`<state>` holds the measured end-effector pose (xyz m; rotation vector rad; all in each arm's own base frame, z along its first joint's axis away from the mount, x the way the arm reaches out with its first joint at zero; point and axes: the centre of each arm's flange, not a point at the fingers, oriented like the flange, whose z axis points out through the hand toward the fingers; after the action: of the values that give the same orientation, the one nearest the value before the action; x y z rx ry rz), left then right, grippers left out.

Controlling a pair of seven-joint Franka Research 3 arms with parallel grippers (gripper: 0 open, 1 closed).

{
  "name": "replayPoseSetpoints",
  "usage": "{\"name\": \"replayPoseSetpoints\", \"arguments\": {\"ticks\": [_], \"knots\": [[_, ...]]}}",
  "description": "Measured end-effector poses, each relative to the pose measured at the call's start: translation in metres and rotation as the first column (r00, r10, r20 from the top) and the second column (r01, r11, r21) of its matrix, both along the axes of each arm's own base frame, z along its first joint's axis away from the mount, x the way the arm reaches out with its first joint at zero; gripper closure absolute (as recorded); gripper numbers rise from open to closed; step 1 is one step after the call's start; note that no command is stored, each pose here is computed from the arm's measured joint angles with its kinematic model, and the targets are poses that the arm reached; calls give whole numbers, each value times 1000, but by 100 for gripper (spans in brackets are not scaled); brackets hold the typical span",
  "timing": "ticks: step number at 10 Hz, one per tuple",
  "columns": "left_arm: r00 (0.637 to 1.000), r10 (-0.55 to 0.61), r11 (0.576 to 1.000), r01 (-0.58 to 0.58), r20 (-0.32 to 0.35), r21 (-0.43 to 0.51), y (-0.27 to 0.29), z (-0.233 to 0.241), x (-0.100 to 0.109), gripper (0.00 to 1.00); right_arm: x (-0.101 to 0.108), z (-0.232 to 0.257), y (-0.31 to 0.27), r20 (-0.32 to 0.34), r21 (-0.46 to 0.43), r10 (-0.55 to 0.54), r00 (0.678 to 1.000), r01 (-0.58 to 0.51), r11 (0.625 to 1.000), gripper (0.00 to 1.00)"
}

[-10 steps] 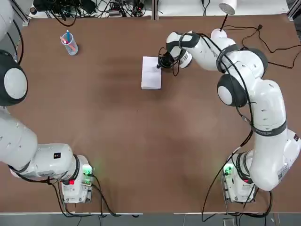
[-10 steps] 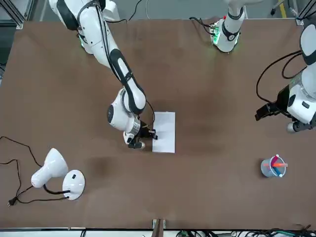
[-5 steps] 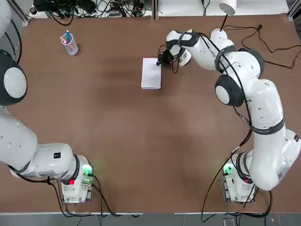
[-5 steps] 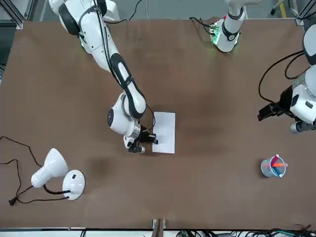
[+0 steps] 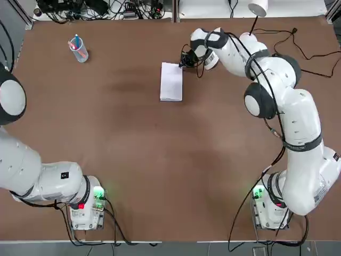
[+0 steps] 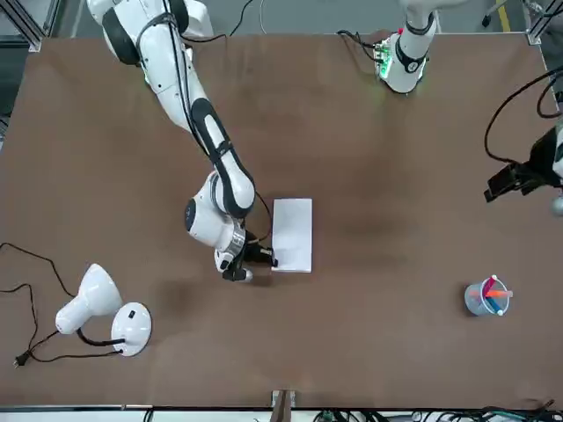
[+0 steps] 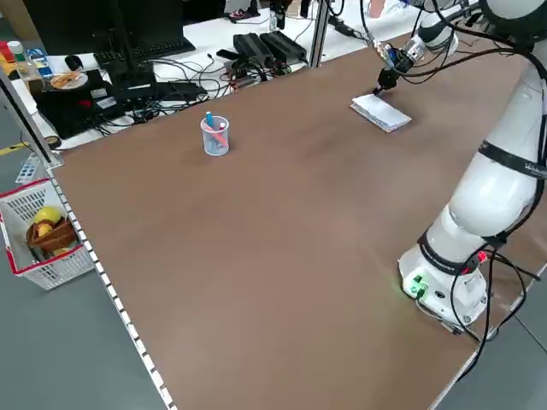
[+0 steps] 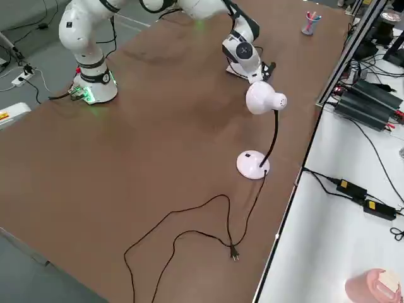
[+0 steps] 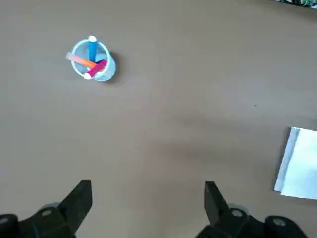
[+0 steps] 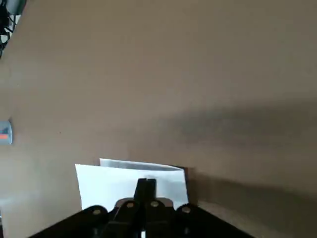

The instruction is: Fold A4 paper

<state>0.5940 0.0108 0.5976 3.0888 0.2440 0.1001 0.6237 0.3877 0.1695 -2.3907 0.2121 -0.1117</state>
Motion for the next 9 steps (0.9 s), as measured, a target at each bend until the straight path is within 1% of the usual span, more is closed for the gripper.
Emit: {"name": "replayPoseSetpoints", "arguments": {"ticks": [2, 3, 4, 5, 6, 7, 8, 9], "knots": [[1000, -1, 1000, 1, 8, 9, 1, 13, -8, 0, 3, 30, 6, -36, 53, 43, 998, -41, 998, 98], [1000, -4, 1000, 4, 1, 10, 1, 17, -12, 0, 2, 50, 5, -40, 70, 52, 998, -50, 996, 98], [1000, -16, 1000, 16, -17, 14, 1, 18, -16, 0, -5, 71, 1, -36, 73, 60, 998, -57, 996, 97], [999, -26, 1000, 27, -33, 14, 1, 16, -18, 0, -16, 91, -4, -34, 65, 80, 996, -77, 995, 96], [999, -34, 999, 34, -40, 14, 1, 14, -18, 0, -33, 111, -11, -37, 44, 126, 991, -125, 991, 90], [998, -36, 999, 37, -45, 14, 1, 13, -18, 0, -49, 130, -19, -42, 10, 193, 980, -193, 981, 86], [998, -38, 999, 39, -52, 14, 1, 12, -19, 0, -62, 152, -29, -46, -30, 267, 963, -269, 963, 71], [998, -39, 999, 40, -55, 13, 1, 12, -19, 0, -69, 174, -46, -46, -74, 328, 943, -331, 941, 55]]}}
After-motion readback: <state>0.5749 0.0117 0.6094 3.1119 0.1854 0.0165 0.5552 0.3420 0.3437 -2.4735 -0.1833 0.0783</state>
